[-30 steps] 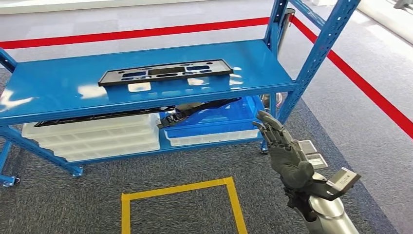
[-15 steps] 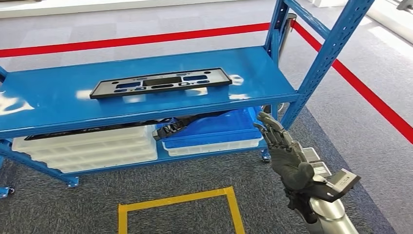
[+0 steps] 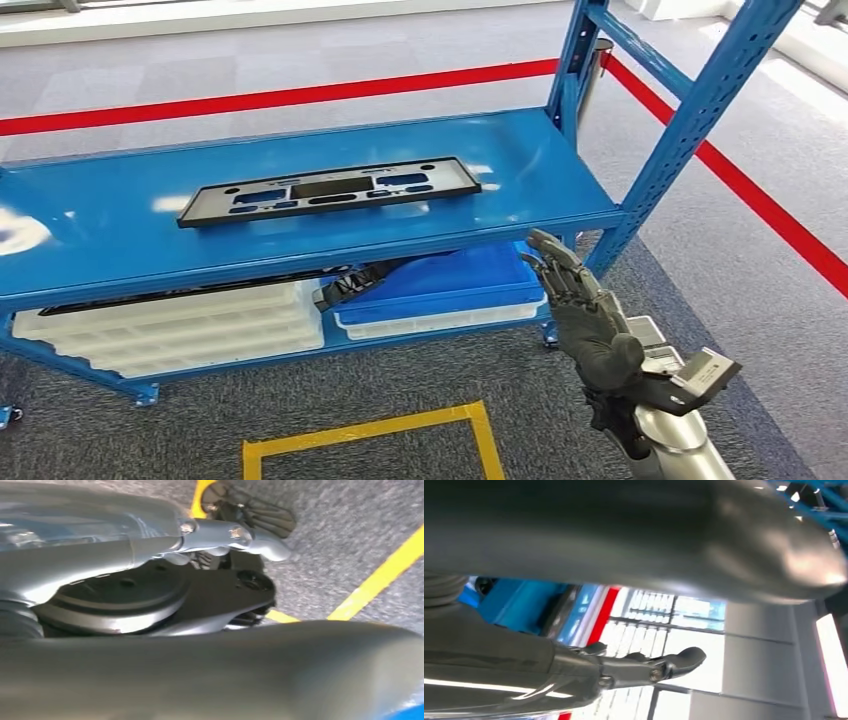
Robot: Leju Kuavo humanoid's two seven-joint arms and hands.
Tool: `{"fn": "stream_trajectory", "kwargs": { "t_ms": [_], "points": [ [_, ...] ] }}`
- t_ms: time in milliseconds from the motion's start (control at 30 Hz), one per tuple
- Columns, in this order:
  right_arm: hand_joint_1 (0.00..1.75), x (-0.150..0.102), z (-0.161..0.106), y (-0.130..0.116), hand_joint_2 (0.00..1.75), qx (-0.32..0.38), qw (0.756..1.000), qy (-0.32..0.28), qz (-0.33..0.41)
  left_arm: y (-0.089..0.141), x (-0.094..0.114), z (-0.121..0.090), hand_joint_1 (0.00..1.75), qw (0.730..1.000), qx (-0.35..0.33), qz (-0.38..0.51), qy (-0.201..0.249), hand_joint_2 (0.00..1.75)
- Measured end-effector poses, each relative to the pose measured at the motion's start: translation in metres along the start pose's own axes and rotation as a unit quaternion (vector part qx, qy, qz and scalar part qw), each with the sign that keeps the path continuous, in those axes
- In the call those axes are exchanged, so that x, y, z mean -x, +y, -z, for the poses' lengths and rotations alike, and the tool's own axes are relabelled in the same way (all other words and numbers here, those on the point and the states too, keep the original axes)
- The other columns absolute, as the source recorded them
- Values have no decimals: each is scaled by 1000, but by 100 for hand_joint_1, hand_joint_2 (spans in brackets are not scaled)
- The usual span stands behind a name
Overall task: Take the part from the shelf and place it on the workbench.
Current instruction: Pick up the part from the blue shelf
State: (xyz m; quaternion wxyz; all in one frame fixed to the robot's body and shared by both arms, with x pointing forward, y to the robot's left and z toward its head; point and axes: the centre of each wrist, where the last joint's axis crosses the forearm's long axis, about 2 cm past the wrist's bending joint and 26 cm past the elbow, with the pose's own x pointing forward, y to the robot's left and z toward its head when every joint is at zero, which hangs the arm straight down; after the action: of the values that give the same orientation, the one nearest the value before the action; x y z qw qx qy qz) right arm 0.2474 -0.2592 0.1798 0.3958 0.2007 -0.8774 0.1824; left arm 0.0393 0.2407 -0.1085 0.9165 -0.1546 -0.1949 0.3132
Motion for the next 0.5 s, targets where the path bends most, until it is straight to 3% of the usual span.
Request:
{"fn": "stream_trajectory", "kwargs": {
  "t_ms": [500],
  "points": [
    [0,1,-2,1,0,0,1000,3,1,-2,-2,1,0,1000,2,2,-1,0]
  ]
}}
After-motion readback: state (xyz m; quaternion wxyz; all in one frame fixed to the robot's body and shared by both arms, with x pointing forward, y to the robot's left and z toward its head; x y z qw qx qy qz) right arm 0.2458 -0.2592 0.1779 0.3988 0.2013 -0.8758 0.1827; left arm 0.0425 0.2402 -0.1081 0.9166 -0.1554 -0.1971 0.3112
